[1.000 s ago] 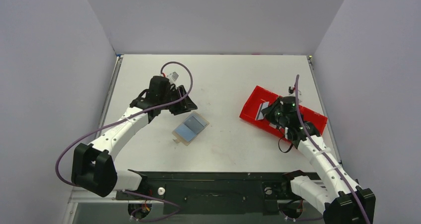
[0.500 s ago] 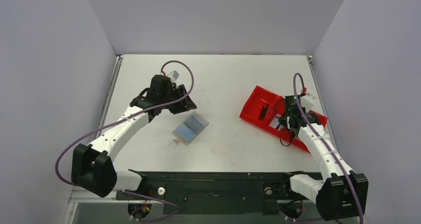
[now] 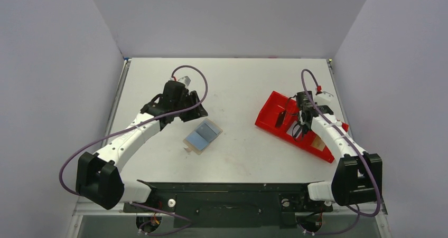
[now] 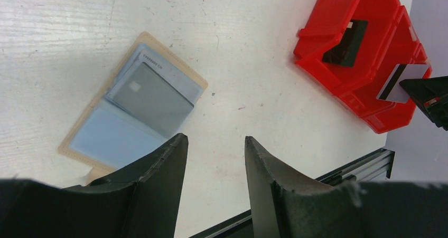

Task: Take the credit cards out of the card holder
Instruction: Place the credit card in the storage box.

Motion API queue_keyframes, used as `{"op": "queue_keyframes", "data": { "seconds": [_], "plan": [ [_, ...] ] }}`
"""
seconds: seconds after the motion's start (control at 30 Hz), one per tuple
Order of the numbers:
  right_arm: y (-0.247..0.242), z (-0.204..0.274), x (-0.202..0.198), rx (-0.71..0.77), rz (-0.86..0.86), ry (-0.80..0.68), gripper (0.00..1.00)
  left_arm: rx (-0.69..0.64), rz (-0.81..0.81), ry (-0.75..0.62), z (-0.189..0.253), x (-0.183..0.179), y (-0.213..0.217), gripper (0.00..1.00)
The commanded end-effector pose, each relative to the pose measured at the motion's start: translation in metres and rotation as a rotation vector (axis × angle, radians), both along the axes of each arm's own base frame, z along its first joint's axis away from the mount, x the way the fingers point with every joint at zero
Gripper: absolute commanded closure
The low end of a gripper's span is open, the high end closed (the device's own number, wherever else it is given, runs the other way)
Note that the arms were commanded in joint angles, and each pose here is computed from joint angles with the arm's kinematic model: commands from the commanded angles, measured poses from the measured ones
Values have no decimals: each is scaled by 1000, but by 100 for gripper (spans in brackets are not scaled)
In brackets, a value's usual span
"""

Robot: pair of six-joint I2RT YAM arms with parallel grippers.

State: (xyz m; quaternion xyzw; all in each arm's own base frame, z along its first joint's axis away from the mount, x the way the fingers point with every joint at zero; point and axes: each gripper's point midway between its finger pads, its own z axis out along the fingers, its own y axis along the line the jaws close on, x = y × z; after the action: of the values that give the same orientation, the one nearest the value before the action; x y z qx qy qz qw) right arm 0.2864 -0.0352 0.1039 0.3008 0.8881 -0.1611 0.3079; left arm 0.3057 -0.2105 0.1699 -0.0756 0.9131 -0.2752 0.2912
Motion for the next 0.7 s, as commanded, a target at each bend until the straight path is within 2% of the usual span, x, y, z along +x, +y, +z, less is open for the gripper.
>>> {"op": "queue_keyframes", "data": {
  "seconds": [0.0,0.13,0.2,0.37,0.43,0.67],
  "plan": [
    [-7,7,17,-65,-9,-22,100,11,13,-55,17,11,-1,58],
    [-5,-3,23,-70,-4,-3,100,9,10,-51,16,11,-1,58],
    [-3,-7,25,-69,3,3,94,8,8,-47,15,11,-2,58],
    [4,-8,31,-54,22,2,65,8,3,-41,15,9,-3,58],
    [7,-4,34,-41,30,-13,58,8,3,-38,14,9,-3,58],
    [22,28,38,7,79,-90,52,9,11,-29,11,7,-2,58]
  ]
}}
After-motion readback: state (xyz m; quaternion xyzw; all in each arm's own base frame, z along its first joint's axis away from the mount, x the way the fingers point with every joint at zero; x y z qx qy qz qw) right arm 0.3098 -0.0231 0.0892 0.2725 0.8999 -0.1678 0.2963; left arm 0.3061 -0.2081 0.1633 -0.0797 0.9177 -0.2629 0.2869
